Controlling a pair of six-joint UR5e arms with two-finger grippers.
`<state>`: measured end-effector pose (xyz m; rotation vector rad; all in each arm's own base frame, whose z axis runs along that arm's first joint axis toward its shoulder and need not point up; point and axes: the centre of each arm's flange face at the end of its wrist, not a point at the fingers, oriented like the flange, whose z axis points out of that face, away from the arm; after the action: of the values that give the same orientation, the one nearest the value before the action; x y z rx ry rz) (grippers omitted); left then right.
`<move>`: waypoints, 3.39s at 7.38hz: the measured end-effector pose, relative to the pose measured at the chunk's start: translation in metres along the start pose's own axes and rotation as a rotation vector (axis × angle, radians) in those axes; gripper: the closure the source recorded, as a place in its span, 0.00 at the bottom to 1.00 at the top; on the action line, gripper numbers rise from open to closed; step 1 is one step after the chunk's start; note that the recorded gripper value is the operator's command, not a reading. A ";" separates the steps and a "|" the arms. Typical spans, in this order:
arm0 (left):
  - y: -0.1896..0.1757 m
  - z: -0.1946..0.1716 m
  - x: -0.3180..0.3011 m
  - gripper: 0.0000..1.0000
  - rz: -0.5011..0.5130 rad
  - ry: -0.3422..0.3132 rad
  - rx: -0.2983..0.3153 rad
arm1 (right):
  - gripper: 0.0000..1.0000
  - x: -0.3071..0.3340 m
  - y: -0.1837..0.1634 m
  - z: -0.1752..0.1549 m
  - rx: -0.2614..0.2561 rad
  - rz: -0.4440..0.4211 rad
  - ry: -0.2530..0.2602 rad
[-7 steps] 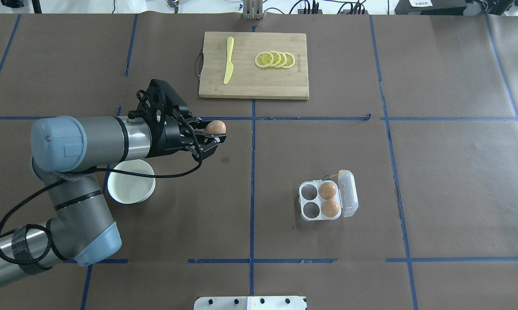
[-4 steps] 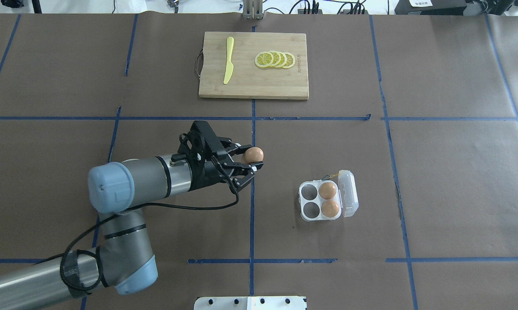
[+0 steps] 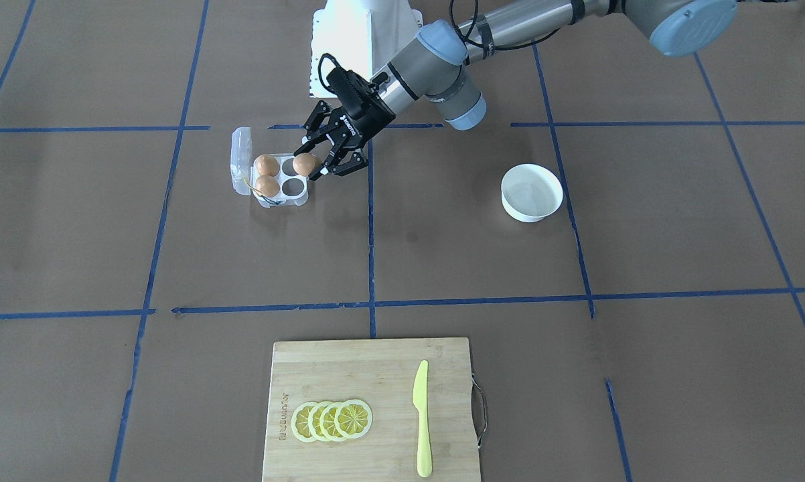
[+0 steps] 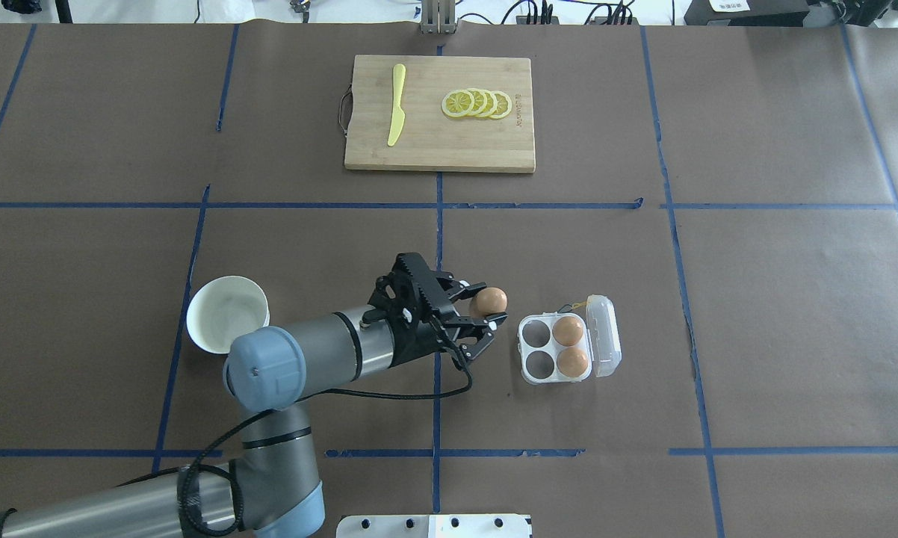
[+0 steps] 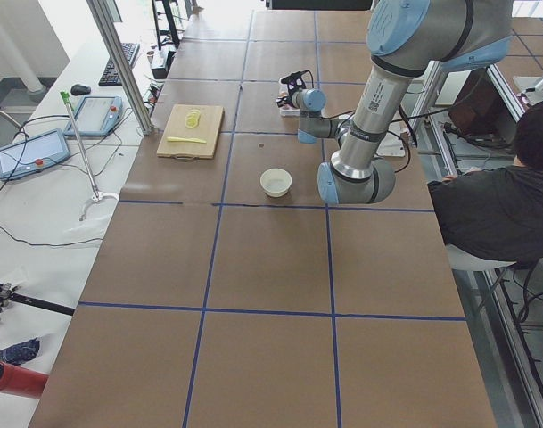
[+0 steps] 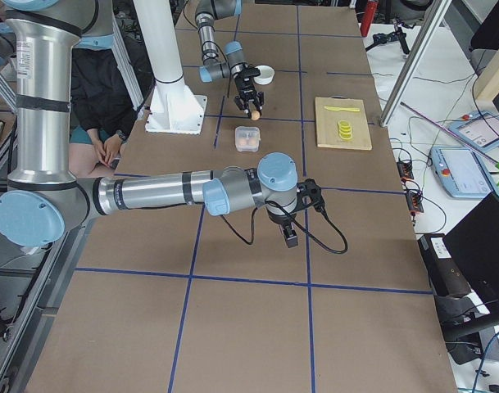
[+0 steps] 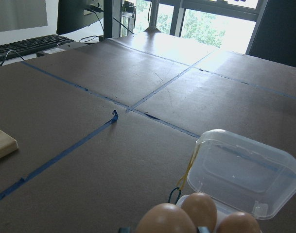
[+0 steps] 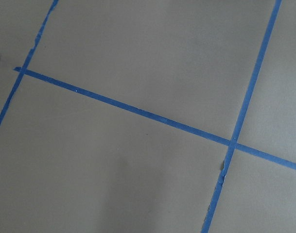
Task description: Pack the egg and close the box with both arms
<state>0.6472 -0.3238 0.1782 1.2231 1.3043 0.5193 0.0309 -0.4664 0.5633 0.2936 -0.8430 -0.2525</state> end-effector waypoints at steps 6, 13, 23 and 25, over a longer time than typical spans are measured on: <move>0.015 0.027 0.040 0.69 -0.007 0.018 -0.030 | 0.00 0.001 0.000 0.000 0.000 0.001 0.002; 0.013 0.026 0.046 0.01 -0.010 0.027 -0.026 | 0.00 0.000 -0.001 -0.001 0.003 -0.001 0.001; -0.090 -0.080 -0.068 0.01 -0.183 -0.217 -0.442 | 0.00 0.002 0.003 0.001 -0.004 0.007 0.003; -0.126 -0.151 -0.164 0.00 -0.277 -0.348 -0.581 | 0.00 0.003 0.004 0.001 -0.005 0.007 0.006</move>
<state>0.4248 -0.4511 0.1664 0.6028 0.9131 0.4200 0.0322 -0.4642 0.5673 0.2865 -0.8374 -0.2465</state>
